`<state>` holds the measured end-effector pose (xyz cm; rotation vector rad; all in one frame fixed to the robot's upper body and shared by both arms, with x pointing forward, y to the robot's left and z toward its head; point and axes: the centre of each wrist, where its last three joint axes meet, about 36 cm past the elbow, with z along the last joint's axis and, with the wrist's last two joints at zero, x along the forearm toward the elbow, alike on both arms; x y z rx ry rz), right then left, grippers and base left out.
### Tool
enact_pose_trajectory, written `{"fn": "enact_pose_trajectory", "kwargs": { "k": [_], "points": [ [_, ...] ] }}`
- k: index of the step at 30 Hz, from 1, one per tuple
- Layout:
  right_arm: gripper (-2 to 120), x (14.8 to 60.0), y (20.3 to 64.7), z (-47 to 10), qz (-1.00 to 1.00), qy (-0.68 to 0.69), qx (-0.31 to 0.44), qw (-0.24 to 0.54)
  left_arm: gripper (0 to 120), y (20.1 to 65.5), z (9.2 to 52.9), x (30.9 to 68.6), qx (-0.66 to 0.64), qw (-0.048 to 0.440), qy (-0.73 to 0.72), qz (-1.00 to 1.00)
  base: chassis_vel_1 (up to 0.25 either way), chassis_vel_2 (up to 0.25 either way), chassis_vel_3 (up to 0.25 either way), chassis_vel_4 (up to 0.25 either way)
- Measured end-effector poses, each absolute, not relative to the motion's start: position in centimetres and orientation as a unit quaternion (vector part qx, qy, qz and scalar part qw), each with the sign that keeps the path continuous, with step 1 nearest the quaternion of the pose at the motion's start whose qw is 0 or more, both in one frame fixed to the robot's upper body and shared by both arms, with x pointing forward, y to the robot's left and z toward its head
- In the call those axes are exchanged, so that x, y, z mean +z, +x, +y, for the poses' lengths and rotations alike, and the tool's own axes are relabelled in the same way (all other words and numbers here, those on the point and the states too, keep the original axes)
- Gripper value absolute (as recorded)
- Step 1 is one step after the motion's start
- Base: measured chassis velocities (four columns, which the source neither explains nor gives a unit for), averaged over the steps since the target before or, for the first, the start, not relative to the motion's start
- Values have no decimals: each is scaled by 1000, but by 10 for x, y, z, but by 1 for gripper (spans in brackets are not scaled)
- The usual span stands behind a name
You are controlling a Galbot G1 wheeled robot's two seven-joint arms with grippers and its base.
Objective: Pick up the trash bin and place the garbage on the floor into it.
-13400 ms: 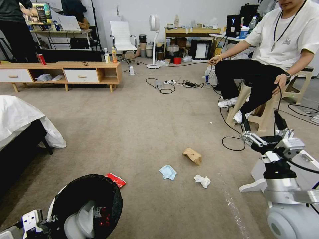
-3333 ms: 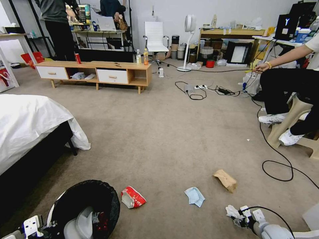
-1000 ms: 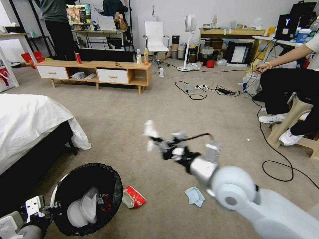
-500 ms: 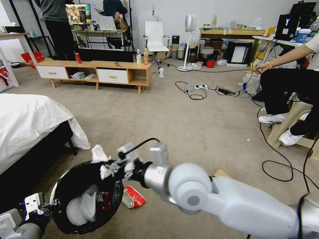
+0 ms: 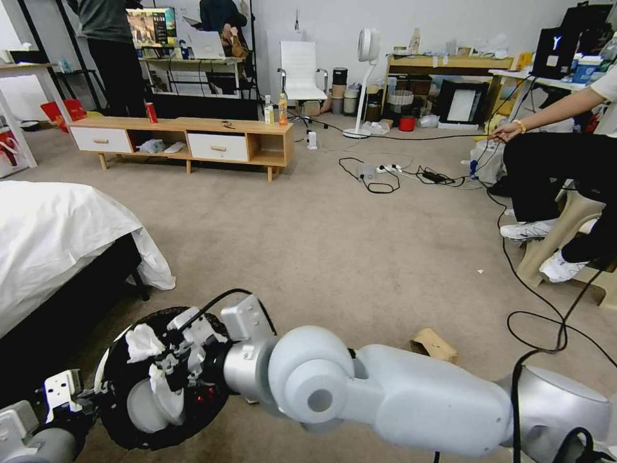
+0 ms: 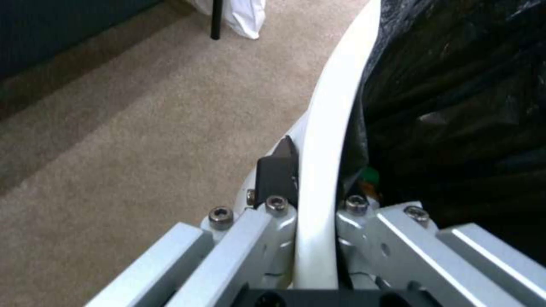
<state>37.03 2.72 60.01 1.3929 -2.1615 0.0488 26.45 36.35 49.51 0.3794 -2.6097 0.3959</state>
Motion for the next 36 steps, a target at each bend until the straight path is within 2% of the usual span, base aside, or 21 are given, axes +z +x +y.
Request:
{"fn": "enact_pose_trajectory", "kwargs": {
  "k": [20,22,23,24,25,28,32,34,36],
  "points": [
    [0,557,394,29,-834,449,53,315,2,263,361,494,150,236,133,-951,0,0,0,0],
    [7,556,397,30,-836,447,52,314,2,263,361,493,150,237,133,-951,0,0,0,0],
    [7,556,397,30,-836,447,52,314,2,263,361,493,150,237,133,-951,0,0,0,0],
    [14,557,398,31,-837,447,49,311,2,263,362,493,151,237,133,-950,0,0,0,0],
    [14,557,398,31,-837,447,49,311,2,263,362,493,151,237,133,-950,0,0,0,0],
    [32,559,401,33,-839,449,44,305,2,264,361,491,153,239,132,-950,0,0,0,0],
    [40,559,402,35,-840,449,42,302,2,264,361,489,154,240,133,-949,0,0,0,0],
    [54,560,403,35,-840,450,39,300,2,263,361,488,154,242,133,-949,0,0,0,0],
    [55,561,402,34,-840,451,38,298,2,263,361,487,154,243,132,-949,0,0,0,0]
  ]
}}
